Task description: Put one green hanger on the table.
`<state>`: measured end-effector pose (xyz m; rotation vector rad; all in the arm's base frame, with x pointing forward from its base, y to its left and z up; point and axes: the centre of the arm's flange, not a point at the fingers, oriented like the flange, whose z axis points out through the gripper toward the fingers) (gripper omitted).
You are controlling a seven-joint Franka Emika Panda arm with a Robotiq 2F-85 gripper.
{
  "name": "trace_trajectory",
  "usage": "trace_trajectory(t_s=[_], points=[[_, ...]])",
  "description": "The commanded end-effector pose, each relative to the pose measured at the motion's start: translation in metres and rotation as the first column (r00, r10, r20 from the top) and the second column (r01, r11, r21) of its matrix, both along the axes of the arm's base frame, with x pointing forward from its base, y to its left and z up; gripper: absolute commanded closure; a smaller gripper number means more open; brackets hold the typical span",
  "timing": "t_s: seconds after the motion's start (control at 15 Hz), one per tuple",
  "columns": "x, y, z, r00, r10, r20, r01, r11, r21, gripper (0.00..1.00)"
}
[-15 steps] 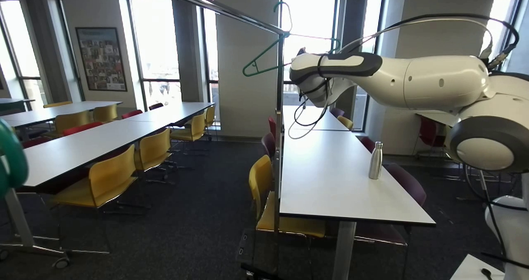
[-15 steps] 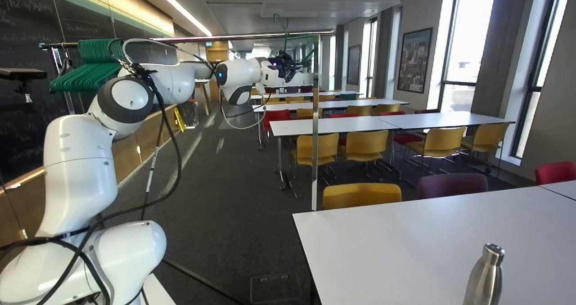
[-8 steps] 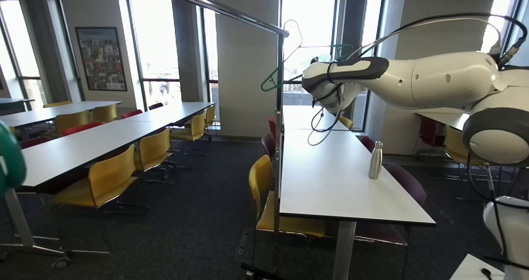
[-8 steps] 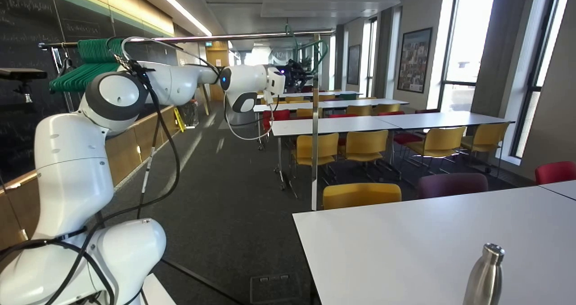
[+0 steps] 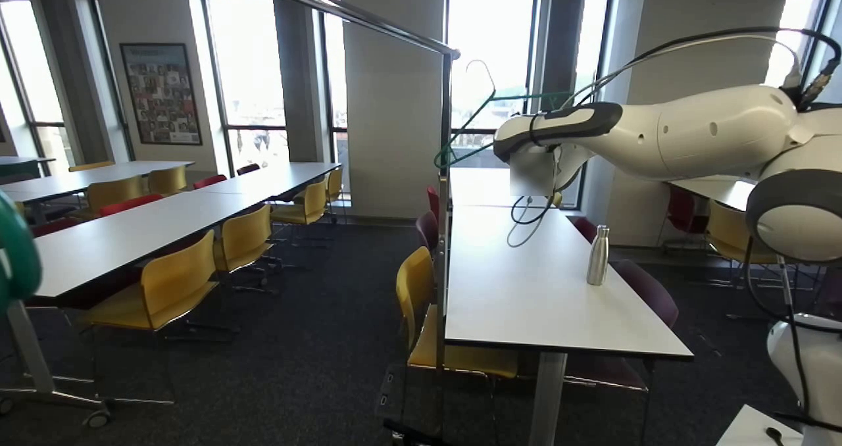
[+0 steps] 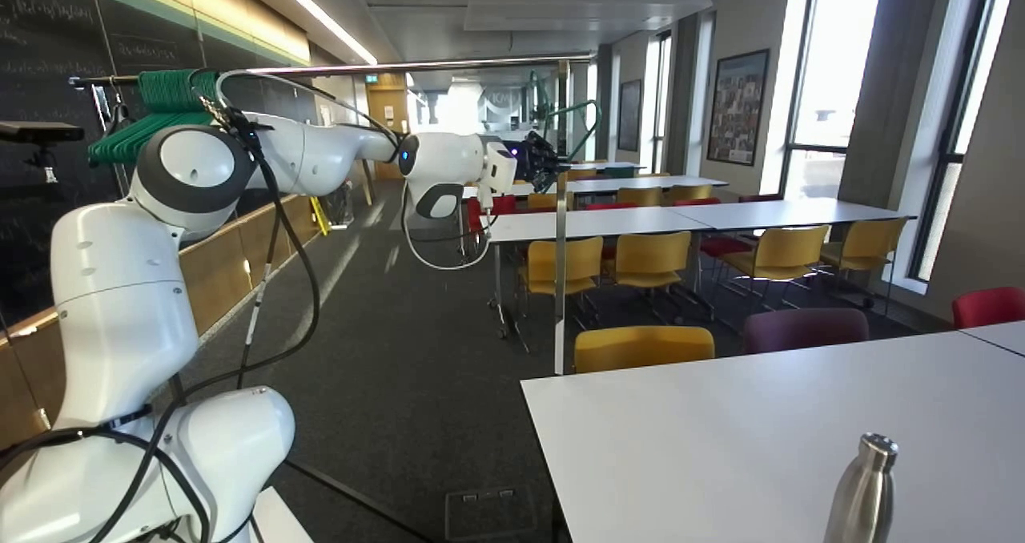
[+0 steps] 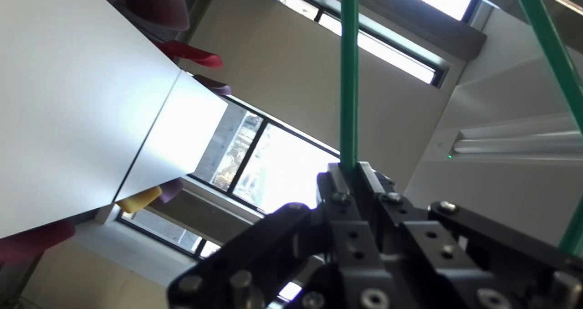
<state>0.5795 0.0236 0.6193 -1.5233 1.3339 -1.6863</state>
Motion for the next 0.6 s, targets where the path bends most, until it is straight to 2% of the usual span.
trace_trajectory(t_s=[0.0, 0.27, 0.53], points=[[-0.027, -0.013, -0.011, 0.991, 0.065, -0.115, -0.049, 0.989, 0.14, 0.98], [-0.03, -0.04, -0.04, 0.945, 0.105, -0.309, -0.036, 0.974, 0.222, 0.98], [-0.036, -0.068, -0.053, 0.903, 0.088, -0.42, 0.013, 0.973, 0.232, 0.98]])
